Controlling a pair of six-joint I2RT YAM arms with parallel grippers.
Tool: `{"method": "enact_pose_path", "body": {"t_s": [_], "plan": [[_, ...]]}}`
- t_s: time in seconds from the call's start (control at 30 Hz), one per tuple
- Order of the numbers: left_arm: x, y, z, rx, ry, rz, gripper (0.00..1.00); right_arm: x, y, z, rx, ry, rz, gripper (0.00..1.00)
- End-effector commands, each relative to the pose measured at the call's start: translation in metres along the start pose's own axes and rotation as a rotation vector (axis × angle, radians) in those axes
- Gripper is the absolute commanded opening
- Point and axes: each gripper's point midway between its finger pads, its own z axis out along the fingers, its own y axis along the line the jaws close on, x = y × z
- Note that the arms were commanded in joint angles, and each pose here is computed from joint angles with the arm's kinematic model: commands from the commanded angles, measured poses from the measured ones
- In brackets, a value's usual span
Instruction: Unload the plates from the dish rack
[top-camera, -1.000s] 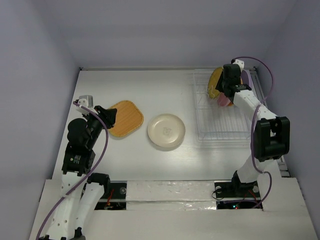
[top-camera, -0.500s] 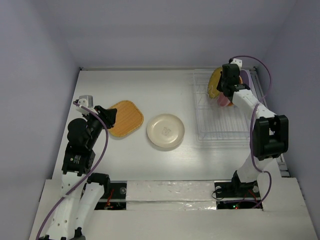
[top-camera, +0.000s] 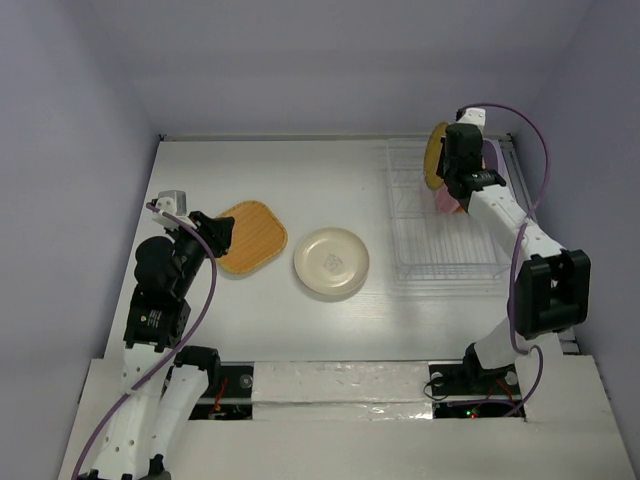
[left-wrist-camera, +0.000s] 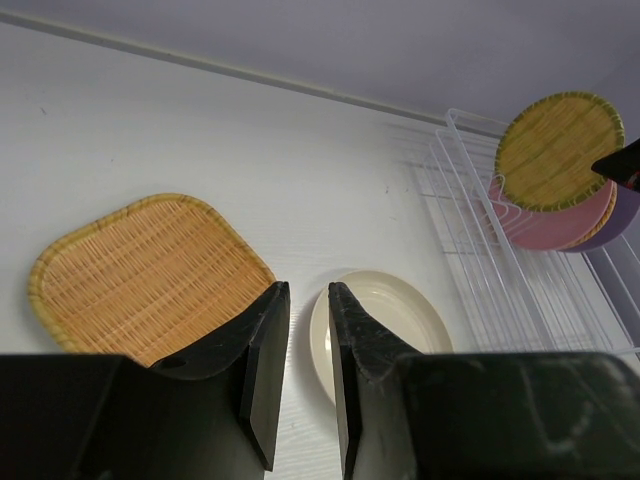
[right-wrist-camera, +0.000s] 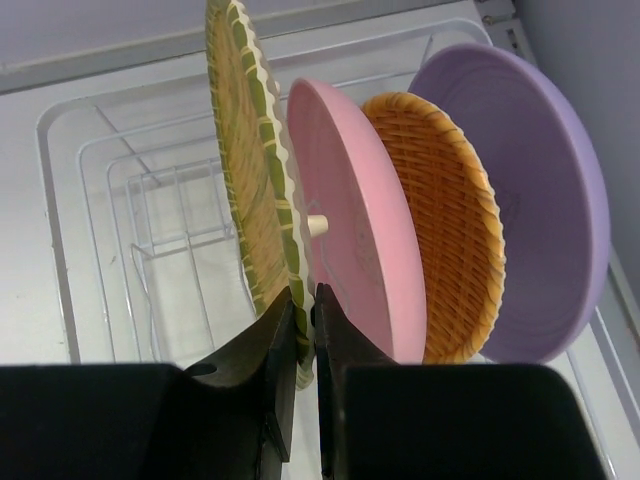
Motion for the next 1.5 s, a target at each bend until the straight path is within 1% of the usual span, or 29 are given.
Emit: {"method": "enact_pose_path", "body": {"t_s": [0.0, 0.07, 0.1, 0.23, 0.3, 0.33, 0.43, 0.47, 0.5, 0.53, 0.63, 0.67, 0.73, 0.77, 0.8, 0.9, 0.93, 1.0, 1.03, 1.07, 1.13, 1.17, 1.27, 1.3, 1.47], "plan": [[-0.024, -0.015, -0.002, 0.052, -0.068, 0.020, 0.20, -0.052, 0.003, -0.025, -0.002, -0.175, 0.044, 0.00], [-0.023, -0.015, -0.001, 0.052, -0.064, 0.018, 0.20, -0.060, 0.009, -0.038, -0.018, -0.208, 0.057, 0.00], [-0.023, -0.015, -0.001, 0.052, -0.064, 0.018, 0.20, -0.072, 0.005, -0.051, -0.024, -0.241, 0.077, 0.00], [-0.023, -0.015, -0.001, 0.052, -0.066, 0.018, 0.20, -0.100, 0.009, -0.093, -0.088, -0.323, 0.122, 0.00], [-0.024, -0.015, -0.001, 0.054, -0.067, 0.020, 0.20, -0.107, 0.015, -0.109, -0.147, -0.335, 0.143, 0.00], [-0.024, -0.015, -0.001, 0.054, -0.067, 0.019, 0.20, -0.112, 0.022, -0.124, -0.203, -0.351, 0.172, 0.00], [-0.025, -0.016, -0.002, 0.056, -0.069, 0.021, 0.20, -0.106, 0.062, -0.149, -0.403, -0.330, 0.205, 0.00], [-0.025, -0.016, -0.002, 0.058, -0.070, 0.019, 0.20, -0.102, 0.082, -0.157, -0.496, -0.315, 0.204, 0.00], [-0.026, -0.014, -0.002, 0.049, -0.076, 0.019, 0.20, -0.096, 0.096, -0.162, -0.546, -0.294, 0.215, 0.00], [-0.026, -0.013, -0.002, 0.043, -0.075, 0.017, 0.20, -0.085, 0.129, -0.173, -0.671, -0.251, 0.239, 0.00], [-0.027, -0.009, -0.003, 0.018, -0.082, 0.015, 0.20, -0.069, 0.187, -0.195, -0.890, -0.182, 0.270, 0.00], [-0.028, -0.008, -0.003, 0.014, -0.082, 0.015, 0.20, -0.055, 0.222, -0.206, -1.005, -0.124, 0.288, 0.00], [-0.028, -0.007, -0.004, 0.007, -0.087, 0.013, 0.20, -0.041, 0.256, -0.215, -1.093, -0.059, 0.294, 0.00], [-0.030, -0.006, -0.005, 0.001, -0.094, 0.013, 0.20, -0.042, 0.278, -0.237, -1.176, -0.041, 0.313, 0.00], [-0.031, -0.006, -0.006, -0.001, -0.097, 0.013, 0.20, -0.022, 0.299, -0.228, -1.183, 0.014, 0.306, 0.00], [-0.030, -0.006, -0.006, 0.001, -0.098, 0.013, 0.20, -0.010, 0.338, -0.243, -1.259, 0.085, 0.356, 0.00], [-0.030, -0.007, -0.006, 0.003, -0.097, 0.015, 0.20, 0.010, 0.353, -0.234, -1.254, 0.149, 0.377, 0.00], [-0.030, -0.008, -0.006, 0.007, -0.096, 0.014, 0.20, 0.018, 0.371, -0.239, -1.310, 0.190, 0.405, 0.00], [-0.029, -0.008, -0.006, 0.011, -0.093, 0.015, 0.20, 0.036, 0.383, -0.235, -1.319, 0.231, 0.408, 0.00], [-0.030, -0.009, -0.006, 0.014, -0.095, 0.014, 0.20, 0.036, 0.388, -0.234, -1.325, 0.251, 0.438, 0.00], [-0.030, -0.009, -0.006, 0.016, -0.094, 0.016, 0.20, 0.043, 0.403, -0.241, -1.341, 0.278, 0.443, 0.00], [-0.030, -0.010, -0.006, 0.021, -0.093, 0.016, 0.20, 0.054, 0.409, -0.232, -1.320, 0.305, 0.459, 0.00], [-0.030, -0.010, -0.006, 0.023, -0.094, 0.017, 0.20, 0.066, 0.420, -0.227, -1.305, 0.354, 0.496, 0.00], [-0.030, -0.011, -0.007, 0.024, -0.096, 0.017, 0.20, 0.081, 0.426, -0.223, -1.283, 0.391, 0.509, 0.00], [-0.029, -0.011, -0.006, 0.027, -0.092, 0.017, 0.20, 0.111, 0.436, -0.205, -1.243, 0.454, 0.527, 0.01]]}}
